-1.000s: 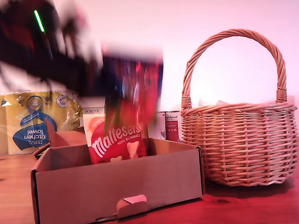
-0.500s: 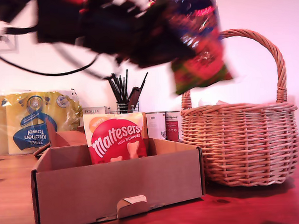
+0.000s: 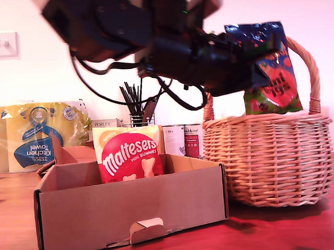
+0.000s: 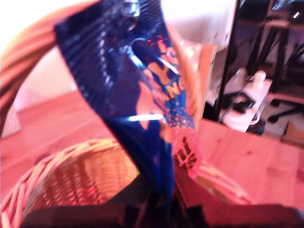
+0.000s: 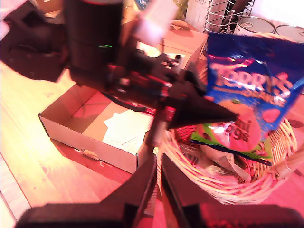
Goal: Move the bags of Easter eggs from the cardboard box on the left into the woven basket on the right side.
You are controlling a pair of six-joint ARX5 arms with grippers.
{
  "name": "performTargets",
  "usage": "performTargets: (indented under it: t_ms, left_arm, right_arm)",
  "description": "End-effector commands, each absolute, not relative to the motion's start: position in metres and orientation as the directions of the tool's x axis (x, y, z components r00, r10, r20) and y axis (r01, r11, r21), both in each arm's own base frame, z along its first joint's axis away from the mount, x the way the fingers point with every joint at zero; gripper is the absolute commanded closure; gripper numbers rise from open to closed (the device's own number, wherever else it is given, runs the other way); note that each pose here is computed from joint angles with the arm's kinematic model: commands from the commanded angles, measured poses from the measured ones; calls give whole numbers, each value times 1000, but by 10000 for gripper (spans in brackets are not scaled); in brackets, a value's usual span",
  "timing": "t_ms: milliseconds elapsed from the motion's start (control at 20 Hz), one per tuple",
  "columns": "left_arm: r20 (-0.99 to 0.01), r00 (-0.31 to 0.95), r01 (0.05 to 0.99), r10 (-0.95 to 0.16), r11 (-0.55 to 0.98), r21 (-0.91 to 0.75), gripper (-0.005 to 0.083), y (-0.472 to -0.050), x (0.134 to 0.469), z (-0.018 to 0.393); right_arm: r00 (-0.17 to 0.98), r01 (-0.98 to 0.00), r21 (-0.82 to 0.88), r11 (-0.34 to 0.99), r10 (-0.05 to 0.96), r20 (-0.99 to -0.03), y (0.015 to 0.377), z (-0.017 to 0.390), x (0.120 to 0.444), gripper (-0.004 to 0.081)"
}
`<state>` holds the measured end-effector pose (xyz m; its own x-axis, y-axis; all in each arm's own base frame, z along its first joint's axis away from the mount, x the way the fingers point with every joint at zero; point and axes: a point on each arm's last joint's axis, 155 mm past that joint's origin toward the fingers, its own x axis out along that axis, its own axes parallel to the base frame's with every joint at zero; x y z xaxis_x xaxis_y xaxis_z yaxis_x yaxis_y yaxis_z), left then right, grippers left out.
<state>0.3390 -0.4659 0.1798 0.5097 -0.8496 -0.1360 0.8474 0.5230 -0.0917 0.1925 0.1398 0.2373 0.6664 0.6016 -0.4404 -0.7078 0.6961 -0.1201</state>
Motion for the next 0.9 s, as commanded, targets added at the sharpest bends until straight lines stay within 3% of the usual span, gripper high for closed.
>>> performTargets:
  t_ms: [0,250,400,450,500,650,700,850]
  left_arm:
    - [-197,509,839,-838,534,-101,797,-468,341,154]
    - [-392,475,801,-788,572,-179,797,-455,334,105]
    - [-403,471,793,-785,576,-195,795,-454,334,103]
    - [-393,477,793,-787,577,-194,764,-455,336,108]
    - [-380,480,795,-791,575,-191,674,-457,339,114]
    - [-351,488,799,-799,571,-188,340,-465,345,133]
    - [-350,491,798,-798,572,-186,304,-467,348,139]
    - [-366,509,794,-779,589,-149,306,-470,357,154]
  right_arm:
    - [661,-711,-117,693,602,-447,140,232,192,783]
    - [662,-711,-118,694,603,-446,140,232,192,783]
    - [662,-712,-118,692,606,-441,141,234,192,783]
    - [662,-713,-119,691,607,-440,141,234,192,783]
    - [662,-713,-118,691,607,-440,141,234,192,783]
    - [660,-714,-117,690,609,-440,142,234,192,783]
    - [656,-718,-115,686,613,-439,143,234,191,783]
    - [640,-735,-104,670,633,-435,146,235,188,783]
